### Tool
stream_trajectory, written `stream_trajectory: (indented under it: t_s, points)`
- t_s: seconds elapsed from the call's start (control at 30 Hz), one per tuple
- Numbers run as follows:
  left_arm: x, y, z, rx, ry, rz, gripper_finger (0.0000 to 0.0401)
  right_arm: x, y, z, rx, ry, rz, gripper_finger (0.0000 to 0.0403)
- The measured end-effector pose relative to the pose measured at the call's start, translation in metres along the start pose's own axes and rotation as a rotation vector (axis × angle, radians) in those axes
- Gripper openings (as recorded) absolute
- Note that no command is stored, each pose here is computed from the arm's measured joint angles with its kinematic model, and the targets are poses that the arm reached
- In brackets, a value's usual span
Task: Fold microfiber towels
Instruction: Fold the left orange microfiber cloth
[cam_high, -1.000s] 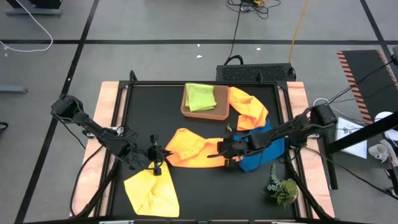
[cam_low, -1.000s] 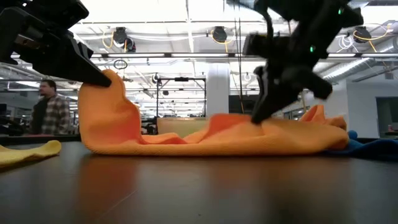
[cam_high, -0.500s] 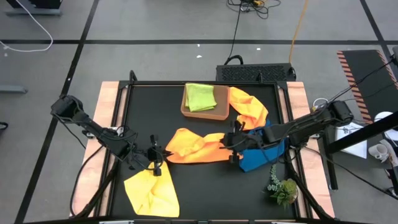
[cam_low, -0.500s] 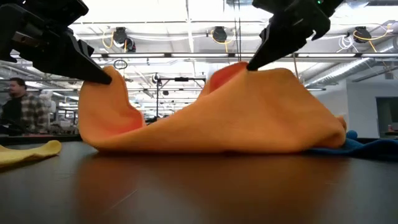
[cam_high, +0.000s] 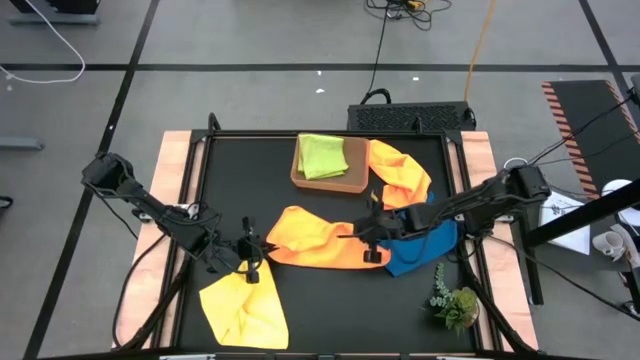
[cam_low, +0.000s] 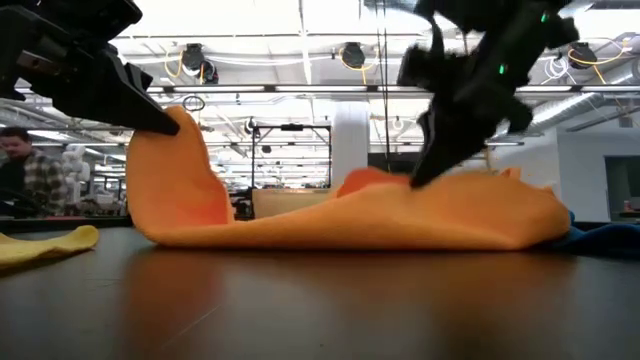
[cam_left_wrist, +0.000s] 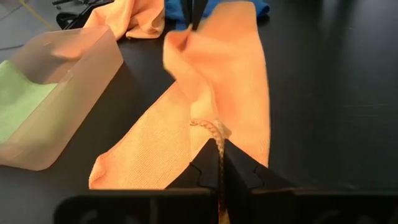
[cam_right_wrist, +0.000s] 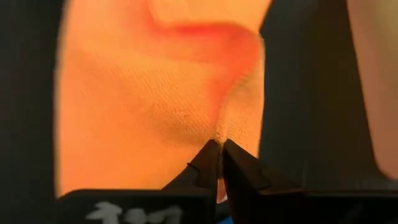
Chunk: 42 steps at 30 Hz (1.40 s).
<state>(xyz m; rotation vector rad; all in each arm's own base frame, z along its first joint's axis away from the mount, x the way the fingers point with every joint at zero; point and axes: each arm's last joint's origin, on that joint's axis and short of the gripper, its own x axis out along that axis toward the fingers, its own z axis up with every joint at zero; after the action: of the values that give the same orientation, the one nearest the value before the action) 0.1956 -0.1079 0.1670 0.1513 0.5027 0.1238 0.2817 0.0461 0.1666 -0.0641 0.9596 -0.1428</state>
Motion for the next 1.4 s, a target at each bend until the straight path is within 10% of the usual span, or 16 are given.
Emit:
stream_trajectory:
  t_s: [0.47, 1.4]
  points:
    - [0.0, 0.0, -0.001, -0.014, 0.008, -0.009, 0.0008, 0.011, -0.012, 0.003, 0.034, -0.014, -0.027, 0.0112]
    - [0.0, 0.0, -0.001, -0.018, 0.013, -0.019, 0.0012, 0.042, -0.005, -0.004, 0.112, 0.019, -0.019, 0.0113]
